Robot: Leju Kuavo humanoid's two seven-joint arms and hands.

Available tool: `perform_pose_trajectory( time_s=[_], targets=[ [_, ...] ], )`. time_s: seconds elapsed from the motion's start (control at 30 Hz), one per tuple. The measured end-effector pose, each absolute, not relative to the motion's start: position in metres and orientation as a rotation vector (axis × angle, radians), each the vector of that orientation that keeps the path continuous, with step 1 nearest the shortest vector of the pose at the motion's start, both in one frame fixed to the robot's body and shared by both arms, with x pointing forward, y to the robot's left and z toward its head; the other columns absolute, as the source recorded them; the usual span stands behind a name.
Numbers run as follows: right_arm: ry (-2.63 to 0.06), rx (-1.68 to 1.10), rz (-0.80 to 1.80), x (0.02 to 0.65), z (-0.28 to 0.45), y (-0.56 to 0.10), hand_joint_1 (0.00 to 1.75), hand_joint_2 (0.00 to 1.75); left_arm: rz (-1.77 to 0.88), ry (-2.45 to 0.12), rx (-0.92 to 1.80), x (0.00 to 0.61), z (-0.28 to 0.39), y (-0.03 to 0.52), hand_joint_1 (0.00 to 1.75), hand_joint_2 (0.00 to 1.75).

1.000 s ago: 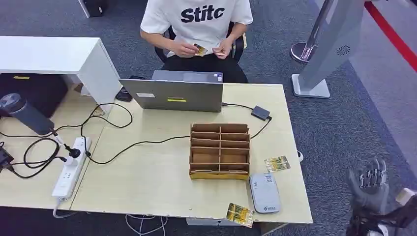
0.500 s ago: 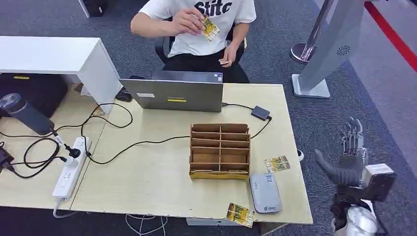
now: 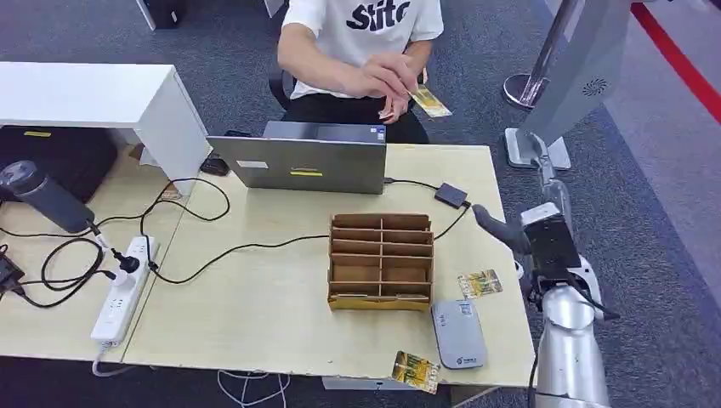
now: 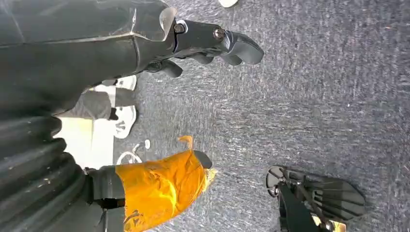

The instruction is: Pass the card to the sensor for recognition and then transmit it.

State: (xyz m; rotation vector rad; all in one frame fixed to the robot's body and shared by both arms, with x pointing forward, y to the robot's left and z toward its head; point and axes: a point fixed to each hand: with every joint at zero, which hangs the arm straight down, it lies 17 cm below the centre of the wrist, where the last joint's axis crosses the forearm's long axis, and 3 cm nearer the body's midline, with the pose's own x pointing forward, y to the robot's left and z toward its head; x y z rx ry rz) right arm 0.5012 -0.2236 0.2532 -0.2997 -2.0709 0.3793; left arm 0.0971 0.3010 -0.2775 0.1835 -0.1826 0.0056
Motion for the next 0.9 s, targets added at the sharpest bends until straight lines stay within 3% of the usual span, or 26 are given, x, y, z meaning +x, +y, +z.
perform_pose_trajectory(
  time_s=[0.4,0.43,0.47,0.5,0.53,0.9],
  targets=[
    [-1.981,-0.51,0.64,0.55,0.271,-0.175,0.0,1.75,-0.044,-0.177,0.167,0.101,-0.277,0.295,0.0,1.75],
    [-1.964,-0.544,0.669,0.556,0.273,-0.172,0.4,1.75,-0.053,-0.175,0.167,0.101,-0.277,0.295,0.0,1.75],
    [-1.954,-0.579,0.69,0.56,0.275,-0.17,0.4,1.75,-0.058,-0.174,0.166,0.102,-0.277,0.294,0.0,1.75],
    [-1.947,-0.622,0.711,0.564,0.279,-0.169,1.55,1.75,-0.065,-0.171,0.166,0.102,-0.277,0.294,0.0,1.75],
    [-1.938,-0.651,0.73,0.568,0.282,-0.166,1.73,1.75,-0.072,-0.169,0.165,0.101,-0.277,0.294,0.0,1.75],
    [-1.854,-0.98,0.925,0.599,0.315,-0.145,1.75,1.75,-0.147,-0.157,0.167,0.105,-0.276,0.292,0.0,1.75]
  ],
)
